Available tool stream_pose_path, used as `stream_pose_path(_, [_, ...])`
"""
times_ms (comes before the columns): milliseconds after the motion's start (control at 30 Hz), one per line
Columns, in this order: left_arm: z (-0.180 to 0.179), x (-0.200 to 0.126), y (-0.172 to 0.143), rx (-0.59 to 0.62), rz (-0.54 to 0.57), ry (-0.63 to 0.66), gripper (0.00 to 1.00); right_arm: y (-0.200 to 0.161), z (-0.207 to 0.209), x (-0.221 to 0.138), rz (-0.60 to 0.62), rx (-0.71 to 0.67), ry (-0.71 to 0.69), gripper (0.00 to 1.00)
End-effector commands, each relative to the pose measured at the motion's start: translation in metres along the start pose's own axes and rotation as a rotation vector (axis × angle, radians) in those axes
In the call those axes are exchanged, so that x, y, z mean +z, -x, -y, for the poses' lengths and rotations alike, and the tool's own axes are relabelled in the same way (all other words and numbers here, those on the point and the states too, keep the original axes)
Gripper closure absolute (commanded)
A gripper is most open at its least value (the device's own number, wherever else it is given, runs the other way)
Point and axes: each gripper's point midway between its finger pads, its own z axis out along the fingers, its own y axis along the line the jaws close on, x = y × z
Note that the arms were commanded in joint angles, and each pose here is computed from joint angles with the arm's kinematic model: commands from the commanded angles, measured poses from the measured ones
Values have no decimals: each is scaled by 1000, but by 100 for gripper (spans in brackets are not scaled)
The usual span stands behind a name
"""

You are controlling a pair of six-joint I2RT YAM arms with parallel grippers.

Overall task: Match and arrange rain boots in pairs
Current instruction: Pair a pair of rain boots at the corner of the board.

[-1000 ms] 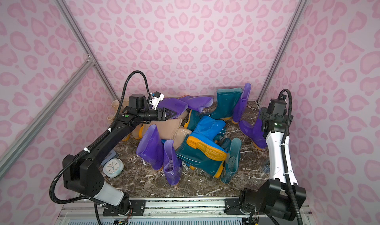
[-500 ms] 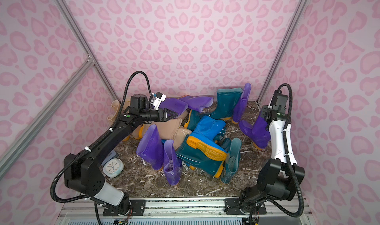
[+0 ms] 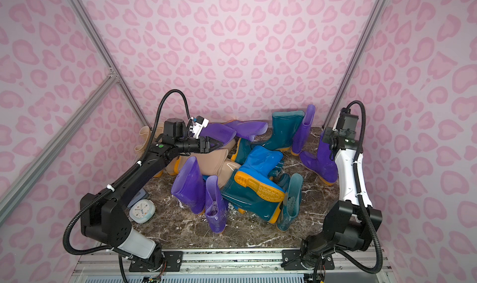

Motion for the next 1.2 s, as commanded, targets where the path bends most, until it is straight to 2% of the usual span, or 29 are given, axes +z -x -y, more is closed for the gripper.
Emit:
stream_pose_path(0, [4, -1, 4, 35, 13, -7, 40, 26, 12, 1, 64, 44, -75, 100])
stream_pose_path(233, [3, -1, 4, 32, 12, -7, 41, 44, 12, 1, 79, 57, -75, 100])
stream_pose_path(467, [-1, 3, 3, 16, 5, -14, 41, 53, 2, 51, 79, 107, -20, 100])
stream_pose_path(667, [-1, 3, 3, 21, 4, -5, 41, 47, -18, 87, 4, 46, 22, 100])
stream_pose_path(800, [0, 1, 3, 29, 8, -3, 41, 59, -32, 77, 34, -31, 49, 100])
stream_pose_path(933, [-1, 2, 3, 26, 5, -1, 41, 67, -43, 63, 93, -47, 116, 100])
stream_pose_path(1033, [-3, 3, 2, 21, 2, -2, 41, 69, -40, 53, 114, -47, 113, 100])
stream_pose_path(1167, [-3, 4, 2, 17, -1, -5, 41, 54, -24, 68, 64, -37, 82, 100])
